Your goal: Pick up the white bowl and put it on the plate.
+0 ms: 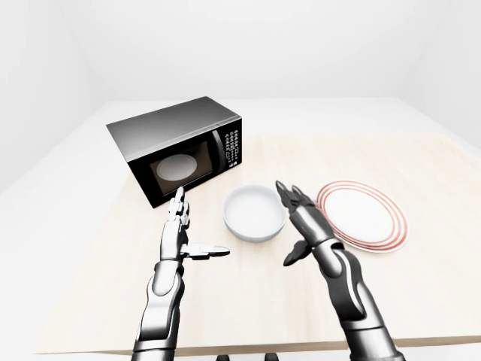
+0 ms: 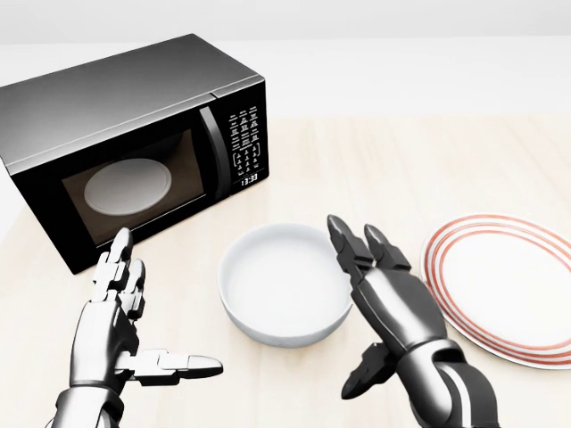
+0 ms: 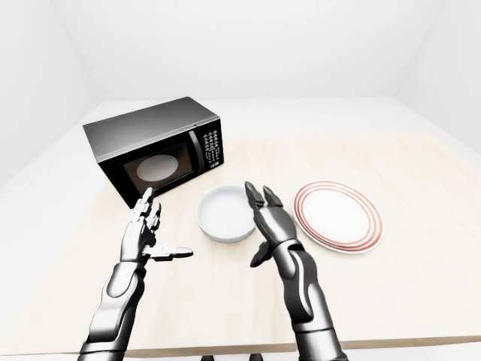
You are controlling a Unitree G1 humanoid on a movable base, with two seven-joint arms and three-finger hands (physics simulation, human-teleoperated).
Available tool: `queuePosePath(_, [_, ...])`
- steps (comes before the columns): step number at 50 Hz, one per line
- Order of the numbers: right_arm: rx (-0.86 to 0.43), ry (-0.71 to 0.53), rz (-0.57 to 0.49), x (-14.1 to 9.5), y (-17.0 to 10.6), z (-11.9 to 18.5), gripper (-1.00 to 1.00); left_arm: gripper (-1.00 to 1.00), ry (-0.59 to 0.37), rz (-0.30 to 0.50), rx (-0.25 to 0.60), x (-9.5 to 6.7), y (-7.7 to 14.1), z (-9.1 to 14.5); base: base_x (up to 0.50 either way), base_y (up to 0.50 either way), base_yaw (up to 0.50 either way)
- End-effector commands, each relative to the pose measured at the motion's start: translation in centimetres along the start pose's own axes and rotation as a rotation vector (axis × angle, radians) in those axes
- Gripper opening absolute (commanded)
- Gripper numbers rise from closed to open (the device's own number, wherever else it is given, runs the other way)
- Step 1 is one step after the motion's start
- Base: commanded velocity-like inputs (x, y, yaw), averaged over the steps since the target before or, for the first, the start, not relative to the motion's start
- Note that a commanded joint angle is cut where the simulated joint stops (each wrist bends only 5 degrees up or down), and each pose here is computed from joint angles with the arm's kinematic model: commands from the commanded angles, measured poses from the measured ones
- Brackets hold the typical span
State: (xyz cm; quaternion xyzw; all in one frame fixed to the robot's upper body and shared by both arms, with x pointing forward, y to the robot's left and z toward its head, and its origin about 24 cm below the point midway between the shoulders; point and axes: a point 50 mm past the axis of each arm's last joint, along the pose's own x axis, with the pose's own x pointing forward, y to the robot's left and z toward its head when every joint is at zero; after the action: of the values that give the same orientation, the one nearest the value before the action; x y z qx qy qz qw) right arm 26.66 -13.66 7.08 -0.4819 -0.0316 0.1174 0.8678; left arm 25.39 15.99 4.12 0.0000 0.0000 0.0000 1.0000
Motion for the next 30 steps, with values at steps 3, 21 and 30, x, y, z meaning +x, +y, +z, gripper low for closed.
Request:
queuePosePath(3, [-0.341,-0.043,0.106,1.2,-0.5,3.1,1.00,1.00,0.000,0.000,0.000,0.0,0.0,0.0,0.00,0.00,0.00])
queuePosePath(21, [-0.390,-0.058,0.120,1.7,-0.2,3.8,1.00,1.00,0.000,0.000,0.000,0.0,0.0,0.0,0.00,0.00,0.00])
queuePosePath(30, [-0.421,-0.069,0.160,1.4,0.0,4.3,1.00,1.00,0.000,0.000,0.000,0.0,0.0,0.0,0.00,0.00,0.00])
